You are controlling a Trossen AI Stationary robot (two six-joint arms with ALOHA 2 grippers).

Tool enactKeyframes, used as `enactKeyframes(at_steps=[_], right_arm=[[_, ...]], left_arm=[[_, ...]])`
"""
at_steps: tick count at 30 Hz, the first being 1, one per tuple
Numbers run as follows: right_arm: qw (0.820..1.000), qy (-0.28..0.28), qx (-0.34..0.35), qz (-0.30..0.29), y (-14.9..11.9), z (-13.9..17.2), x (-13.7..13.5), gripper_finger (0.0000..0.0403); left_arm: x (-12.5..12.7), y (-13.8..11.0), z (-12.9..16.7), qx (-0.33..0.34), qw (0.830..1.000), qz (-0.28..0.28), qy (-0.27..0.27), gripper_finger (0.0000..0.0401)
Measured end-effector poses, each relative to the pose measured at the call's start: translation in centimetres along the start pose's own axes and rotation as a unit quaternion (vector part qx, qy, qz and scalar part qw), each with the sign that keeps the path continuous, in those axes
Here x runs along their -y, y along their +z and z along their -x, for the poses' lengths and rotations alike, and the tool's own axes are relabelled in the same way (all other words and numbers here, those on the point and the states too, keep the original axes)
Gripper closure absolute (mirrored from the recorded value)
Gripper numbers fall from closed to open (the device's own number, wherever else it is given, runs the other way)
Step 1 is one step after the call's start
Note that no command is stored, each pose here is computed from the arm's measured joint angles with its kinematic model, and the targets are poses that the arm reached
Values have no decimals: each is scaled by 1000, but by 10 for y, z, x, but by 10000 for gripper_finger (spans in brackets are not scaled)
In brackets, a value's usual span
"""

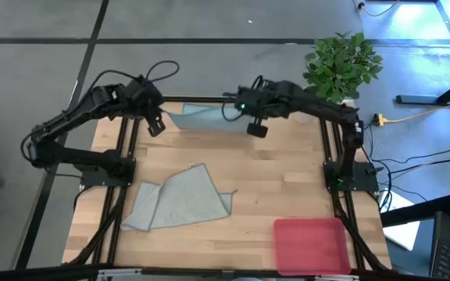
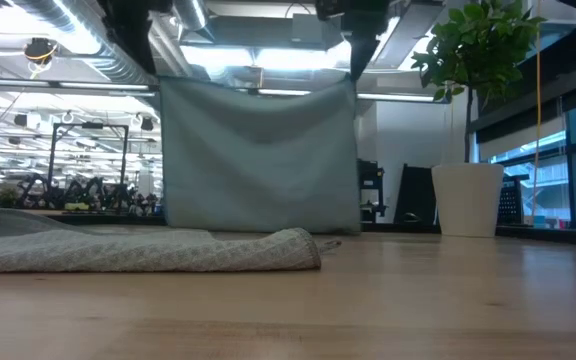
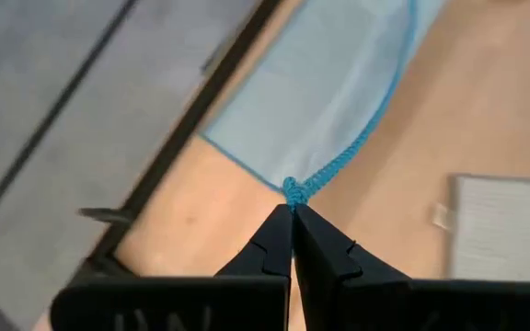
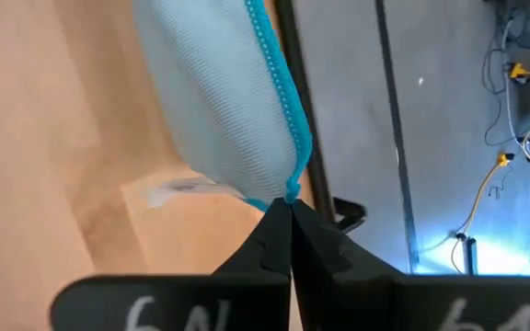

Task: Roll microfiber towels into tight, uniform cylinder then place into a basket
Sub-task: Fold the blue towel

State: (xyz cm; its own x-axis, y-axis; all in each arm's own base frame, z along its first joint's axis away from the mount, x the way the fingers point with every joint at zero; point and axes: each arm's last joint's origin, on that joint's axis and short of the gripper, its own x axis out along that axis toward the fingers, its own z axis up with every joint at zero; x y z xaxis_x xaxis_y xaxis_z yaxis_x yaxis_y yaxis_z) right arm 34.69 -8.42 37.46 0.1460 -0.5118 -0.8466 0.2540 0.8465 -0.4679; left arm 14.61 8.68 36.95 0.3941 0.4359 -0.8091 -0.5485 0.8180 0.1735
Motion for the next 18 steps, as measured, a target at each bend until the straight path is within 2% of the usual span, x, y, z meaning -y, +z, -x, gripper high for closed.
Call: enactKeyframes(at_steps=[4,13,18], right_arm=[[1000,5,-23,18,-3,-9,-22,402],[998,12,-49,46,-11,-32,-69,402],[997,13,-58,57,-20,-47,-99,402]], left_arm=[[12,-4,-2,-12,1000,-6,-23,401],[47,-31,-34,-82,994,-38,-54,401],[63,-46,-49,-107,992,-38,-63,401]])
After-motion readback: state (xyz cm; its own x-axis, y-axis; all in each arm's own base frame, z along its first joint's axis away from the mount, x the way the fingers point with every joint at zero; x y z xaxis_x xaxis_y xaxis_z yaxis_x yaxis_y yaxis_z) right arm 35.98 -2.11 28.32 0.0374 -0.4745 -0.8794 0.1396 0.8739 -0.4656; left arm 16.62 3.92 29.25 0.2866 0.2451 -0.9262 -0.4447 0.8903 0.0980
